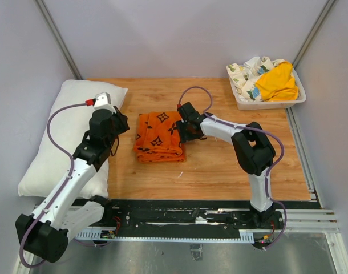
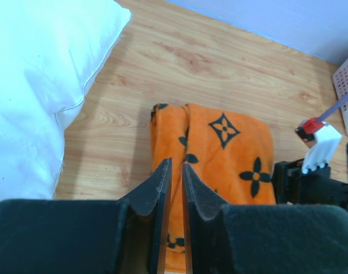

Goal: Remove the pillowcase from the pillow
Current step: Move the pillowcase to the center of the board.

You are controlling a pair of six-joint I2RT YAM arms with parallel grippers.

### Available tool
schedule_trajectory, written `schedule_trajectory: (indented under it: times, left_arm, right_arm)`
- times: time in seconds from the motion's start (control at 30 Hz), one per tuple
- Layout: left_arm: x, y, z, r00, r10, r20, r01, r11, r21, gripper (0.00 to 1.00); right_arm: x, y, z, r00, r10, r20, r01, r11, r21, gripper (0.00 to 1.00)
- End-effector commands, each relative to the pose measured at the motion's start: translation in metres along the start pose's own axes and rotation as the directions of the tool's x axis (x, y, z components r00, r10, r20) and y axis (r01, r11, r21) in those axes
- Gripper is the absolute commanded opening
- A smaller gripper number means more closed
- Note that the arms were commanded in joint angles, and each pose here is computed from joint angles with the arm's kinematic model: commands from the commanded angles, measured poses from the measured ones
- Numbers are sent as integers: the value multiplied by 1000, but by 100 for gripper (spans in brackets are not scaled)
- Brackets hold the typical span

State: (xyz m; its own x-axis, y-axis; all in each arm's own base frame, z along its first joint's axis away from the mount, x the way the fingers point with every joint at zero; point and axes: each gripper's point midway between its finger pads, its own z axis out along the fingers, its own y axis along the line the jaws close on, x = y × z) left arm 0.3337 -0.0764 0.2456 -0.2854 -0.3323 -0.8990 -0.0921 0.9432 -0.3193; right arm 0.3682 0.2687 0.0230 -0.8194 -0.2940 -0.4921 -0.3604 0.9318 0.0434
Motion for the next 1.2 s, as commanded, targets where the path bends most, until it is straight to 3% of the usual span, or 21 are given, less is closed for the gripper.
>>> schedule_trajectory:
  times: [0.0, 0.47, 0.6, 0.9, 1.17]
  left_arm:
    - [-15, -3, -10, 1000, 8, 25, -8, 1000, 30, 17]
    - [-18, -20, -14, 1000, 15, -9, -14, 994, 108, 17]
    - [-15, -19, -10, 1000, 21, -18, -19, 995, 101, 17]
    - [-7, -22, -3, 999, 13, -42, -8, 992, 122, 17]
    - [-21, -54, -18, 999, 42, -33, -31, 953, 302, 23]
  right_arm:
    - [1, 34, 10, 1000, -16, -15, 15, 999, -29, 55]
    - [-48, 121, 10, 996, -52, 76, 63, 988, -141, 54]
    - [-52, 128, 7, 994, -68, 82, 79, 987, -142, 57]
    - [-40, 86, -42, 983, -120, 139, 131, 989, -73, 73]
    - [-31, 16, -129, 925, -139, 353, 174, 982, -69, 91]
